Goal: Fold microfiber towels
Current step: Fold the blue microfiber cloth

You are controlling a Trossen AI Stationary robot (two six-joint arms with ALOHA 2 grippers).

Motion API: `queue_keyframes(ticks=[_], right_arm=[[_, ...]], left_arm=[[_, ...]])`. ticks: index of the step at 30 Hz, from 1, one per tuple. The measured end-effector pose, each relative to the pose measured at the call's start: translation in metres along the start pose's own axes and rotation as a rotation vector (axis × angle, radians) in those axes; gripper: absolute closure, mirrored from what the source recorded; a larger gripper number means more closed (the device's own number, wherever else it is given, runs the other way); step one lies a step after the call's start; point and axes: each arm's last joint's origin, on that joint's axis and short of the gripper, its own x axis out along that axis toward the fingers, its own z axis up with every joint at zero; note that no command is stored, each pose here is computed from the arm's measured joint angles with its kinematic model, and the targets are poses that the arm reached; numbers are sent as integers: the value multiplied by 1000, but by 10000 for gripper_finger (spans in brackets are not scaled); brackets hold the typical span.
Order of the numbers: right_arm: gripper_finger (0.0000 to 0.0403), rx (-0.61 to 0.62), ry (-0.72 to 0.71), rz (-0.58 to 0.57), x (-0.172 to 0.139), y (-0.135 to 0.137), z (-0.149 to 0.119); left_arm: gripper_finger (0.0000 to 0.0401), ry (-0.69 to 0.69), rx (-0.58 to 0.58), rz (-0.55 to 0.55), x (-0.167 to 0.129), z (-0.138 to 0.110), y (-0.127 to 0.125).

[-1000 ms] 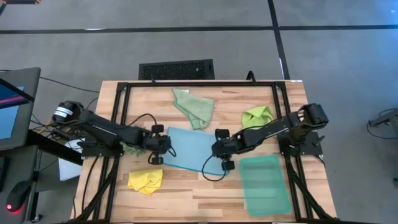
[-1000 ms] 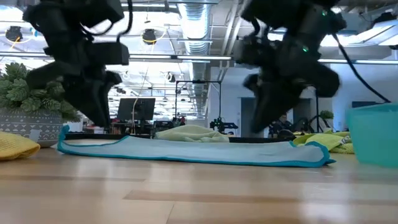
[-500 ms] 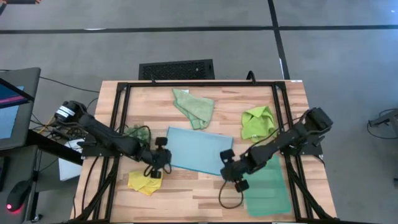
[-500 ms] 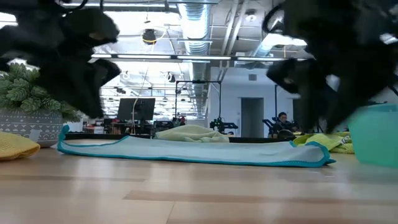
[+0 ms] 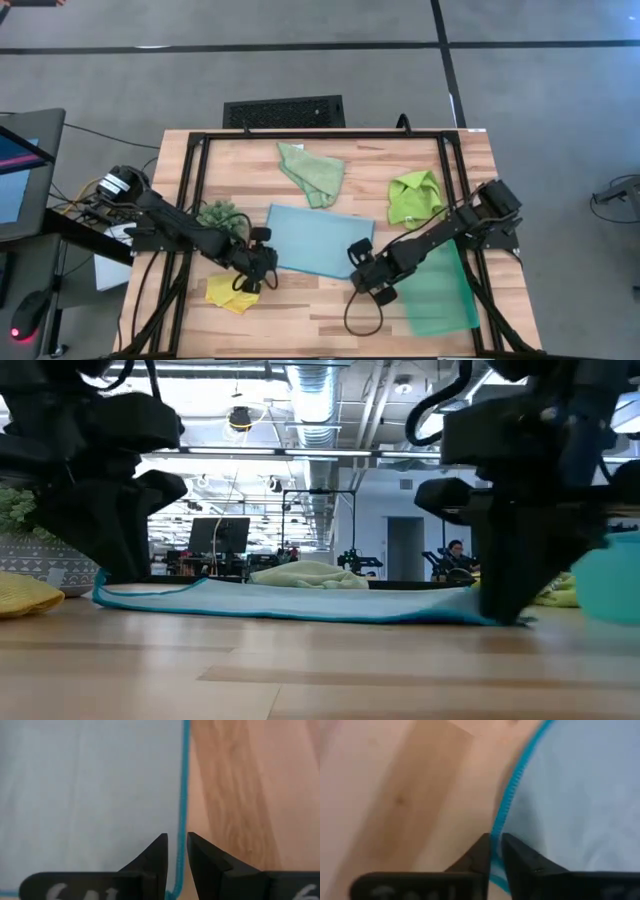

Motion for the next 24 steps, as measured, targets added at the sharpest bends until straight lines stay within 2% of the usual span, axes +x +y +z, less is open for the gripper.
queue_keyframes(ticks=[4, 8, 12, 18, 21, 24], right_arm=[[393, 8, 8, -8, -7, -1, -1], [386, 32, 18, -9, -11, -1, -2], [386, 50, 37, -31, -16, 2, -5], [394, 113, 104, -112, -30, 4, -15], [391, 156, 115, -163, -38, 1, -18], [395, 169, 106, -165, -40, -3, -18]], left_arm=[[336, -24, 53, 3, -3, 6, -2], [331, -45, 108, 12, -6, 12, -2], [295, -41, 147, 13, -6, 13, -2], [226, 93, 190, 26, -8, -1, -4], [209, 82, 184, 29, -8, -1, -8], [206, 46, 229, 27, -3, 1, -14]])
